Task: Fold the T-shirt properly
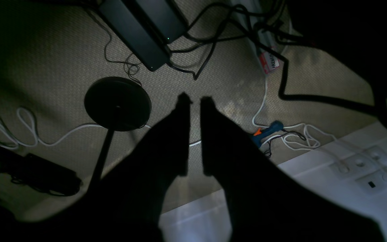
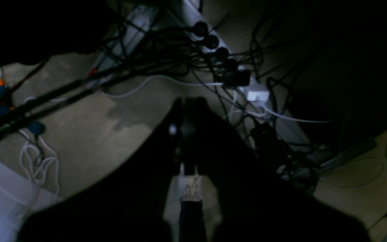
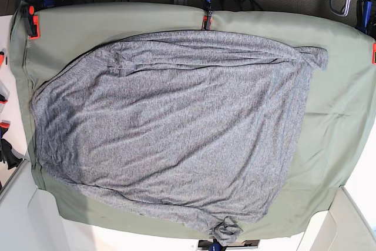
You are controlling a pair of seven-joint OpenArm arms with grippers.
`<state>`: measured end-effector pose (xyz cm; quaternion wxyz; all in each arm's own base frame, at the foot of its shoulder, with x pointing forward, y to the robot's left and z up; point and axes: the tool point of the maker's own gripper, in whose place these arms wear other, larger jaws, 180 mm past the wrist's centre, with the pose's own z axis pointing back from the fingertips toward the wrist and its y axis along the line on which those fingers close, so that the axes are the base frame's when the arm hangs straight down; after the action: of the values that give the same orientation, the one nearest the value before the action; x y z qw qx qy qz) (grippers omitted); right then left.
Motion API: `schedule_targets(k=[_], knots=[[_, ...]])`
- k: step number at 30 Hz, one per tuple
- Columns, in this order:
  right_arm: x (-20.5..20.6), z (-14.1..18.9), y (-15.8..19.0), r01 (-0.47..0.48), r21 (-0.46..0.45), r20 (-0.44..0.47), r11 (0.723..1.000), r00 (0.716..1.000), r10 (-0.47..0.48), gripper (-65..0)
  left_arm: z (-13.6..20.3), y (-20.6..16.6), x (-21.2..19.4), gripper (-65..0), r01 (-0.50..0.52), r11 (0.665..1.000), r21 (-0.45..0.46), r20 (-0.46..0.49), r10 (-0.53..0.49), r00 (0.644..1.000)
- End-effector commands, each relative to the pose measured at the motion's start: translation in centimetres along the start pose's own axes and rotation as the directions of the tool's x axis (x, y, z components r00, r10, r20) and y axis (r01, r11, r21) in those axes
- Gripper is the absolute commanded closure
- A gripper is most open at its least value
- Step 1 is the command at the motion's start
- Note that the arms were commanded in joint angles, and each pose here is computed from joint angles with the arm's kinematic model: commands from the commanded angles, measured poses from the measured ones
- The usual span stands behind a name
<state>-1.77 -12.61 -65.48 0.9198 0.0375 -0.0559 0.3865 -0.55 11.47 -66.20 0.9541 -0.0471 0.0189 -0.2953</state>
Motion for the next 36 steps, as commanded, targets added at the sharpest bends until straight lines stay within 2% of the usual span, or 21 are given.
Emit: schedule_targets(k=[1,4,8,13,19,22,26,30,32,34,36], knots=[[-0.5,0.2,0.4,-0.005,0.001,0.003,1.000,1.000,0.005,0.0,0.0,-0.3,-1.0,-5.4,0.001,1.000,-0.006,-0.024,-0.001,1.000],[-1.4,0.6,0.9,-0.009,0.004,0.003,1.000,1.000,0.009,0.0,0.3,-0.1,-2.0,-5.4,0.007,1.000,0.004,-0.023,-0.006,1.000],[-2.0,1.6,1.0,-0.024,-0.008,0.035,1.000,0.999,0.024,0.0,1.3,0.3,-2.8,-5.5,-0.002,1.000,0.021,0.038,0.001,0.999],[-1.9,4.1,1.6,-0.029,-0.026,0.119,0.999,0.992,0.032,0.0,3.7,0.3,-3.4,-5.6,0.009,0.999,0.037,0.122,-0.014,0.992],[-0.7,9.3,2.3,0.036,-0.029,0.259,0.999,0.965,-0.027,0.0,8.0,-0.6,-3.6,-5.6,0.054,0.997,0.054,0.205,-0.064,0.977],[1.1,12.7,1.9,0.065,-0.040,0.348,0.997,0.936,-0.047,0.0,11.0,0.0,-3.0,-5.6,0.020,0.996,0.085,0.274,-0.043,0.961],[4.1,17.8,-0.4,0.136,-0.069,0.474,0.988,0.876,-0.088,0.0,16.0,3.1,-2.3,-5.7,-0.073,0.981,0.177,0.361,0.005,0.932],[7.1,22.1,-4.1,0.271,-0.084,0.581,0.959,0.795,-0.173,0.0,21.2,6.8,-1.6,-5.7,-0.142,0.948,0.285,0.443,0.001,0.897],[8.2,23.5,-6.2,0.334,-0.089,0.604,0.938,0.767,-0.216,0.0,23.7,7.9,-0.9,-6.6,-0.150,0.938,0.313,0.481,-0.020,0.877],[9.0,24.7,-8.4,0.391,-0.113,0.618,0.913,0.748,-0.244,0.0,26.0,8.9,0.1,-11.2,-0.167,0.929,0.329,0.524,-0.033,0.851],[9.8,25.9,-10.8,0.436,-0.154,0.640,0.887,0.728,-0.247,0.0,28.0,9.9,1.1,-18.4,-0.190,0.922,0.338,0.561,-0.035,0.827]])
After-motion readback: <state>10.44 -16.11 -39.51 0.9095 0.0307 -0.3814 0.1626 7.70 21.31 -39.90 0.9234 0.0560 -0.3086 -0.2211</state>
